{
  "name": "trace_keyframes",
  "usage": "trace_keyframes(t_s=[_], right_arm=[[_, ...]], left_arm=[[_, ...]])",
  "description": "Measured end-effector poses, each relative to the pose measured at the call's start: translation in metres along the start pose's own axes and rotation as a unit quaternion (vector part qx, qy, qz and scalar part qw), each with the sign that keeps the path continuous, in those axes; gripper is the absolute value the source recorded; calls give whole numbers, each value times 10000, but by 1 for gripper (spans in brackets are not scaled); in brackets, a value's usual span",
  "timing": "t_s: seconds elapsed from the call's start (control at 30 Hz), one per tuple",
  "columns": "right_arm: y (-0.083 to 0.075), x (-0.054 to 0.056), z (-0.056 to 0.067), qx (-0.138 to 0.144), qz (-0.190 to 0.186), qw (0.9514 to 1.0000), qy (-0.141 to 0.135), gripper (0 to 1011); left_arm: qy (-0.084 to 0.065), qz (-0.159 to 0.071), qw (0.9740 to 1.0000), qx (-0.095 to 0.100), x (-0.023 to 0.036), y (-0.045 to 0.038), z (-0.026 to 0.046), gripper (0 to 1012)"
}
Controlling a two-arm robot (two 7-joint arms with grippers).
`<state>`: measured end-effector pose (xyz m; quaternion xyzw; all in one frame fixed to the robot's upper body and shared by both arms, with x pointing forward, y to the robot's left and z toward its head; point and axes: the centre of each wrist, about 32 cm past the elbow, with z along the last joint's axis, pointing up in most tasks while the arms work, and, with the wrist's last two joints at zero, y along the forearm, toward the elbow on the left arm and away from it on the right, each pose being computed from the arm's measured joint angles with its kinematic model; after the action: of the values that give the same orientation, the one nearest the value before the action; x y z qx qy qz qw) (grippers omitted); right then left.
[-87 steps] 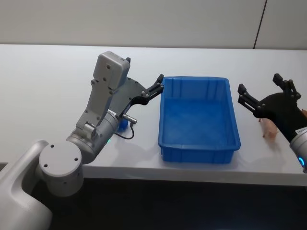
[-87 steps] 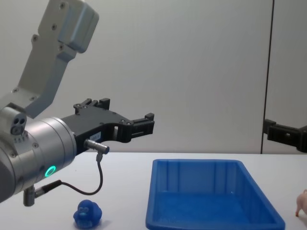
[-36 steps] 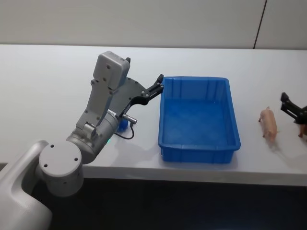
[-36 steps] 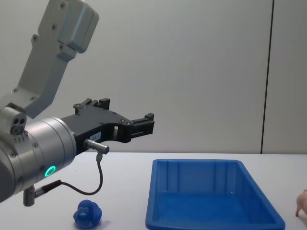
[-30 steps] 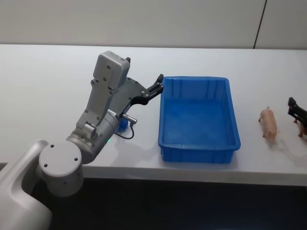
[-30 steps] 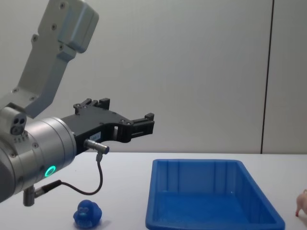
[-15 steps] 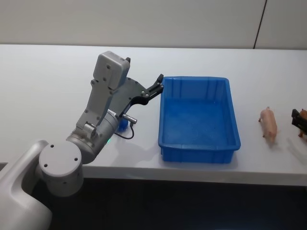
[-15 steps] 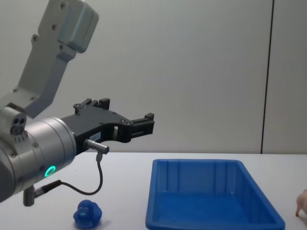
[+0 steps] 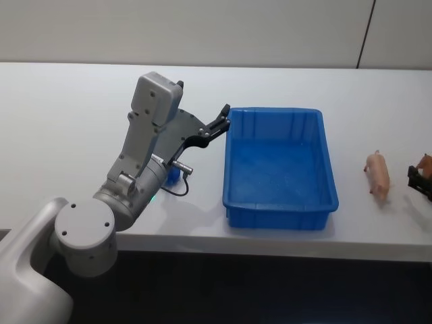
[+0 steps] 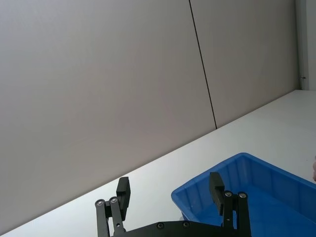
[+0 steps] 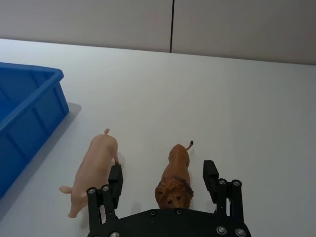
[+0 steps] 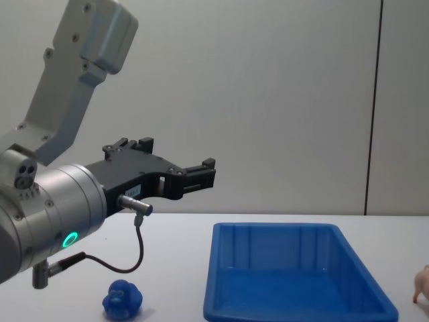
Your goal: Pick up the two dolls from the table and place them into the box.
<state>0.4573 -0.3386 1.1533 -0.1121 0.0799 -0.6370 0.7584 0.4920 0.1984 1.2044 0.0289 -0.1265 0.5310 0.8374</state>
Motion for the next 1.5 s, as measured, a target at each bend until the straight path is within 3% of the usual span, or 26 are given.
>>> trace_keyframes(t_s=[0.33,0.77,0.9,1.1,1.5], right_arm=[[17,-3,-18,-206,-137,9997,69,960],[29,-8,-26,-331,-240,9990,152,615],[28,-12,-22,-320,-237,9991,167,451],[19,-32,20,-155,-211,9996,145,439],[8,-98,213,517,-25,9986,-96,439]], left_arm=[[0,0,10000,0,0,0,0,1002],[0,0,10000,0,0,0,0,1001],[0,0,10000,0,0,0,0,1001],[0,0,10000,0,0,0,0,1001],[0,0,10000,0,0,0,0,1002]])
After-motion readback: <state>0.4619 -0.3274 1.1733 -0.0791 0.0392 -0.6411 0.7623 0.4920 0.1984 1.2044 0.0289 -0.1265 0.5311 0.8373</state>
